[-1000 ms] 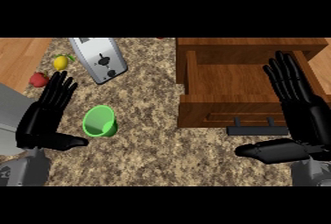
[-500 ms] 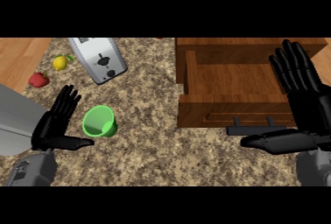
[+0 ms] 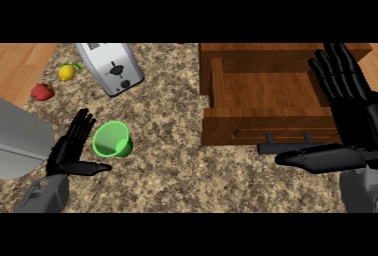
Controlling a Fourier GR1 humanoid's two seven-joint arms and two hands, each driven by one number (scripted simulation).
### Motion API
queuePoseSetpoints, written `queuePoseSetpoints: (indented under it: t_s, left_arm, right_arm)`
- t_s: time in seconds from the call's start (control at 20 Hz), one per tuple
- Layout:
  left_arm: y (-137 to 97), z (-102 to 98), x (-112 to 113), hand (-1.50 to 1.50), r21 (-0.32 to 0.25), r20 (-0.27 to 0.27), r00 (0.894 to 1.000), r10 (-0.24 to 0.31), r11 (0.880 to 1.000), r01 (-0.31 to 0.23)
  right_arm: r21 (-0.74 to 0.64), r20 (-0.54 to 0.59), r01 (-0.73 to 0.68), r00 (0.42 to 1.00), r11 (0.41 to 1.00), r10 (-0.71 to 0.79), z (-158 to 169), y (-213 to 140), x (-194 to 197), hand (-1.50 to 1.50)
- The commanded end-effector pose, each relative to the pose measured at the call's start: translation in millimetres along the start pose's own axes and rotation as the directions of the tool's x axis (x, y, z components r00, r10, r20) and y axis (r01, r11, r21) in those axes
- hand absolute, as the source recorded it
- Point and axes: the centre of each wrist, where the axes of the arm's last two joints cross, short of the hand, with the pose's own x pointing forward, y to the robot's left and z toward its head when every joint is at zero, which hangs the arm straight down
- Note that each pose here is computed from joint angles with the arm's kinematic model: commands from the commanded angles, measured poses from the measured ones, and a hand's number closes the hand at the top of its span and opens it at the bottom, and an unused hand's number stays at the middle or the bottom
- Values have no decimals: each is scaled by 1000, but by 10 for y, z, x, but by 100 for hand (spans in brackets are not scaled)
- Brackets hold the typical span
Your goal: Pick up the cup, place it into the drawer and close the drawer
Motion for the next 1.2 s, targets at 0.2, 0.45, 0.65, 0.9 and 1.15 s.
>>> queuePoseSetpoints:
  t_s: [0.2, 0.45, 0.65, 0.9, 1.15]
  left_arm:
    - [45, 61, -195, -150, 18, 29, 999, -19, 1000, 18]
    - [30, 56, -205, -150, 24, 66, 998, 6, 1000, -7]
    - [-6, 79, -245, -150, 32, 50, 999, 15, 999, -17]
    - [-210, 251, -441, -150, -10, 68, 998, 12, 1000, -11]
    - [-127, -35, -230, -150, -30, 98, 994, 36, 999, -33]
  right_arm:
    - [10, 2, 8, 1000, 1000, -8, -31, 18, -34, -150]
    - [20, 4, 14, 1000, 1000, -14, 12, 3, -60, -150]
    - [17, -4, 6, 1000, 1000, -6, 52, -114, -111, -150]
    - [-3, 12, 7, 1000, 1000, -7, -10, -48, 14, -150]
    - [19, 3, -6, 1000, 1000, 6, 85, -191, 53, -150]
